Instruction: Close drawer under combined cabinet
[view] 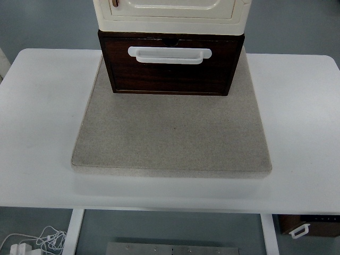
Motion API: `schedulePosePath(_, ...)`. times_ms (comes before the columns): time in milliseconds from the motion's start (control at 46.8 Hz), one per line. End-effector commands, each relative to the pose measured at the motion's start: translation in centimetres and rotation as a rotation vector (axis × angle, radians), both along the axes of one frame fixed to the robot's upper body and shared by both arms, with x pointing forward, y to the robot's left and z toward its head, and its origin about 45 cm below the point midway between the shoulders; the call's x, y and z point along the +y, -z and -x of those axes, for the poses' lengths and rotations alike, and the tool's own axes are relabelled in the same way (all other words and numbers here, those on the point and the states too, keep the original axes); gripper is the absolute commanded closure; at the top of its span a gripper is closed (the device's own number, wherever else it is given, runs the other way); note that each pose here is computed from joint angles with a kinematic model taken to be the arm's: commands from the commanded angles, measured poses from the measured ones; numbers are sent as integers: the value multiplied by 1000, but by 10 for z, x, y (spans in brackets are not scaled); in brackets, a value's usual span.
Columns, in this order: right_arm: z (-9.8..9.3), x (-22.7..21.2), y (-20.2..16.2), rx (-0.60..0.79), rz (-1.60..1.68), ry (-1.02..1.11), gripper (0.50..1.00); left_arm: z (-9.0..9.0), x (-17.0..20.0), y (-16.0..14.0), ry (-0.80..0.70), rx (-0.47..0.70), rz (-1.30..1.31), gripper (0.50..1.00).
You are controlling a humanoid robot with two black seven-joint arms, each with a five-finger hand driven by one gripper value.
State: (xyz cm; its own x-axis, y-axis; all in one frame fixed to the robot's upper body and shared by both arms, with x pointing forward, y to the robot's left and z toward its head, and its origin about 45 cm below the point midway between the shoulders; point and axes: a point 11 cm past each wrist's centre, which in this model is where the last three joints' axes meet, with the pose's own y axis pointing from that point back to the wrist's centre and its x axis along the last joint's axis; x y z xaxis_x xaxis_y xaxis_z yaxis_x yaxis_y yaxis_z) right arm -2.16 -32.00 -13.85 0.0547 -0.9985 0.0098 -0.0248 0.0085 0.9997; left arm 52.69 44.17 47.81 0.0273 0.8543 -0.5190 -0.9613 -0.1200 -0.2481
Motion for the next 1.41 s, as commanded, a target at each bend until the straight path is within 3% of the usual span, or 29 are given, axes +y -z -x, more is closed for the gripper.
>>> schedulePosePath(0,0,0,0,0,-1,0,548,-6,-11,27,6,58,15,500)
schedulePosePath(213,0,0,0,0,-1,0,548,-10,-32,82,49,134,111,500)
schedulePosePath(384,0,0,0,0,-1,0,548,-7,-38,113,85,155,277,500)
schedulePosePath(619,0,0,0,0,1,0,548,-8,-61,142,117,202,312,500)
schedulePosePath(1388,0,0,0,0,-1,0,548,-15,-118,167,206,233,419,500)
